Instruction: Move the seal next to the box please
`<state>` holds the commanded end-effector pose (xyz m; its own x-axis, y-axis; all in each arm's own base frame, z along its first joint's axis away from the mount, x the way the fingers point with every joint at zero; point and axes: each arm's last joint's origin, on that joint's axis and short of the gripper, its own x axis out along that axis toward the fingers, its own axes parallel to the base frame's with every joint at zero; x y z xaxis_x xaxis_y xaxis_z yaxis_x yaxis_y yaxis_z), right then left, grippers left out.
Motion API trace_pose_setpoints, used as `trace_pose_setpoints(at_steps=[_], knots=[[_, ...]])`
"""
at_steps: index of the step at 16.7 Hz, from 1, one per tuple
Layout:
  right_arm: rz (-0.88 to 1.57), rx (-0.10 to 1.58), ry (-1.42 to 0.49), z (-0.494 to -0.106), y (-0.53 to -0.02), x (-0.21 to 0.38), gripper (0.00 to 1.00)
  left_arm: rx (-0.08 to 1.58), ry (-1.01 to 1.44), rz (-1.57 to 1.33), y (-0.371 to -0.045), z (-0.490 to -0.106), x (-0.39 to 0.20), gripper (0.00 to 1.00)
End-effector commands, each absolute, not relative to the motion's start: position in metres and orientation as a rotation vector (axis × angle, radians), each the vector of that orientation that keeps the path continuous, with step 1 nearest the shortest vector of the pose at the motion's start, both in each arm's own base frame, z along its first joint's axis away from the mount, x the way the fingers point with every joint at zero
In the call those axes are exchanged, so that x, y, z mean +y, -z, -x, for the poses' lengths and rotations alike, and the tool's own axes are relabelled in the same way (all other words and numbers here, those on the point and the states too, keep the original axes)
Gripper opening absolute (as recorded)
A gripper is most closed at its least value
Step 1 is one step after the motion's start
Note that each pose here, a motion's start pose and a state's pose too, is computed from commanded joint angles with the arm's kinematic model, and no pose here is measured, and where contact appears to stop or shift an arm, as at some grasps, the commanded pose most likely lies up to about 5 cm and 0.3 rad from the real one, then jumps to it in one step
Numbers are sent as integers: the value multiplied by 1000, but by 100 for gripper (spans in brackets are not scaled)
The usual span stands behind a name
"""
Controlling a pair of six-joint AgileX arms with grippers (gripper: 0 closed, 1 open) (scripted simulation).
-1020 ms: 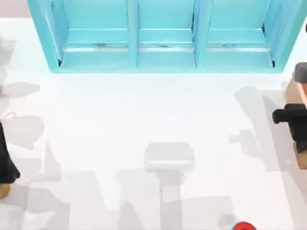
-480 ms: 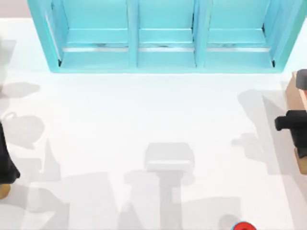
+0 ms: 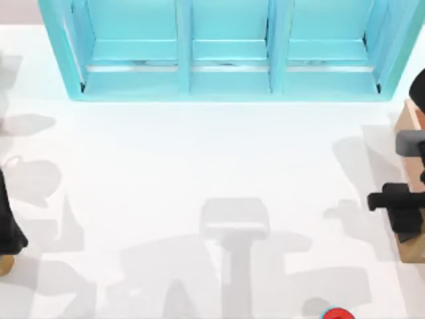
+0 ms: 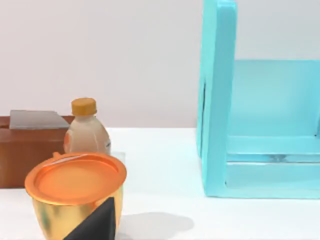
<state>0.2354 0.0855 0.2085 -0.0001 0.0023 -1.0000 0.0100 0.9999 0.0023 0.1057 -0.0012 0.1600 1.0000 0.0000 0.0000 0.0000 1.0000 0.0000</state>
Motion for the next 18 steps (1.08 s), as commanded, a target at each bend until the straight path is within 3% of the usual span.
trace_pose_setpoints(at_steps=[2,15,18], knots=[[-10,1571,6,-235,-208,85,0,0,0,0,-160,-106,-1,100],[-10,1571,6,-235,-208,85,98,0,0,0,-160,-106,-1,100],[-10,1571,6,-235,-208,85,100,0,0,0,-160,-106,-1,100]])
